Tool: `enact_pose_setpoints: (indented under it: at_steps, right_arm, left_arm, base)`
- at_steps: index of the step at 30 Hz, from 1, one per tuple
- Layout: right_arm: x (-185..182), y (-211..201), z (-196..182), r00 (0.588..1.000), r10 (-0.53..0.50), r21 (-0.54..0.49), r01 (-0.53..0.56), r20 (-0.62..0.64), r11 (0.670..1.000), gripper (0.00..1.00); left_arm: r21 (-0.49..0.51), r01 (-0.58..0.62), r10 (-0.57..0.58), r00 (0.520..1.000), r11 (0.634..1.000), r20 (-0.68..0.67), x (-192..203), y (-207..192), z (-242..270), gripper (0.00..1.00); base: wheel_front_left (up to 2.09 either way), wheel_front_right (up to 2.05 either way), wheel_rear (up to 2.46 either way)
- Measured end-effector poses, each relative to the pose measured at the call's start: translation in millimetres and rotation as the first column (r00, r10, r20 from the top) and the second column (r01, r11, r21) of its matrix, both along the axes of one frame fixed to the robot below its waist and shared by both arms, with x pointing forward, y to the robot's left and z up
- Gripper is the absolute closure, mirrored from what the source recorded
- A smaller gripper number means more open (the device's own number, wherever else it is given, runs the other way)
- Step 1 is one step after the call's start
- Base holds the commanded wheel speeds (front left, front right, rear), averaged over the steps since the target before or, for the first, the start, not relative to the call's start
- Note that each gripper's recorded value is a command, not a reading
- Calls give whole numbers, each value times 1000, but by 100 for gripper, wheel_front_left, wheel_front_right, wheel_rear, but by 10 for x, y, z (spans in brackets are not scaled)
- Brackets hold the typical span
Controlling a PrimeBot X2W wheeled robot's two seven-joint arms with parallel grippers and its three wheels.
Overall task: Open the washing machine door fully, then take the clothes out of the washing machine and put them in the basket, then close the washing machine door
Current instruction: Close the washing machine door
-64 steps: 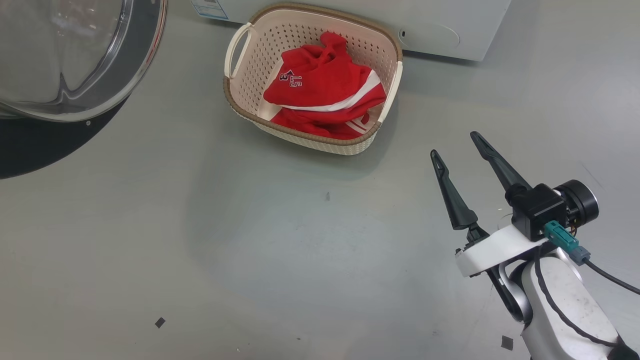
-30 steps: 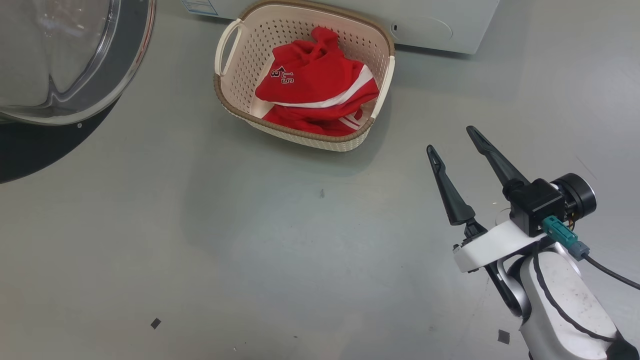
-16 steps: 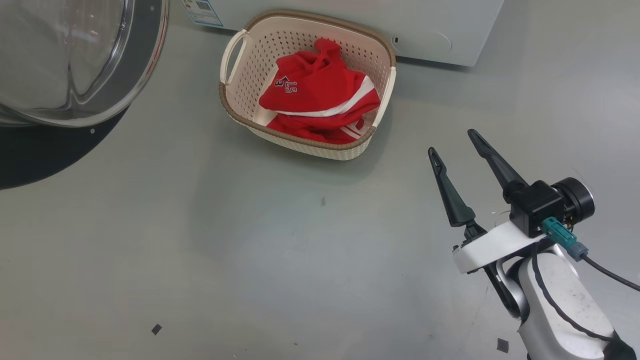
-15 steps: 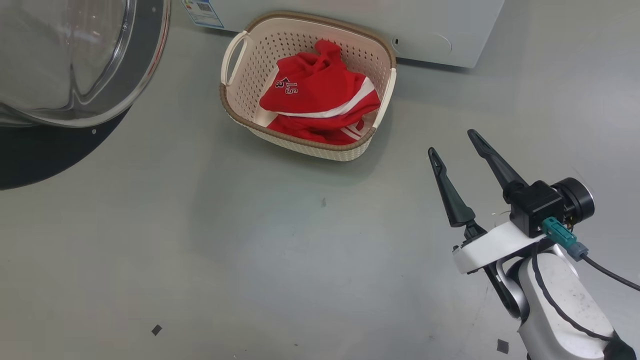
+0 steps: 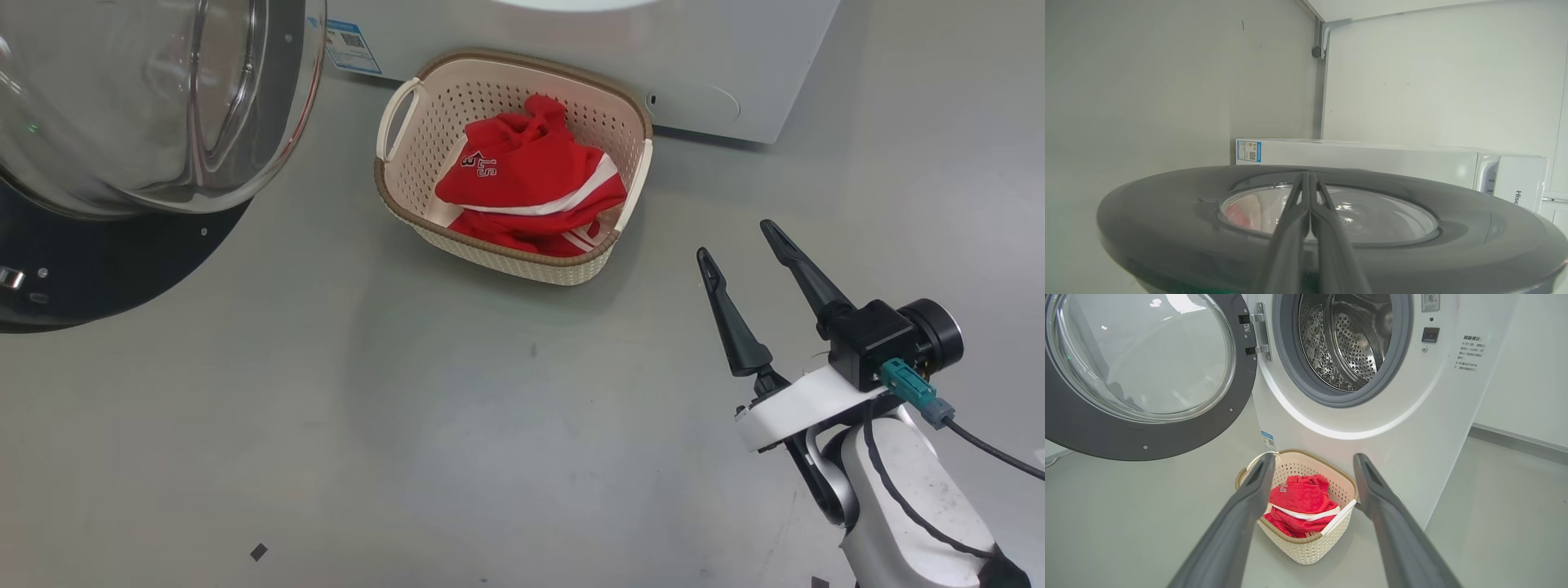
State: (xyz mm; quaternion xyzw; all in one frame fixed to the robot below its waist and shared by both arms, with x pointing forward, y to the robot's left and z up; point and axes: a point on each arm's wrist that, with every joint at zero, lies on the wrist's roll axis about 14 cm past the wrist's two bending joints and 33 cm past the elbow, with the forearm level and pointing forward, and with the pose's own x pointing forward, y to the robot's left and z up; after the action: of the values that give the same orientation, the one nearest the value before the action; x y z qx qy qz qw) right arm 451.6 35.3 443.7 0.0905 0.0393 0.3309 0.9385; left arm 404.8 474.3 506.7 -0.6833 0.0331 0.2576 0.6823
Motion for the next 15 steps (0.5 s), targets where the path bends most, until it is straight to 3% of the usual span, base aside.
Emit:
enact_pose_setpoints:
  at_steps: [15]
  right_arm:
    - [-121, 63, 107, 1000, 15, 6, -15, 12, 1000, 0]
  left_arm:
    - [-57, 231, -225, 970, 971, 92, -17, -534, -45, 100]
  base:
    - [0, 0, 0]
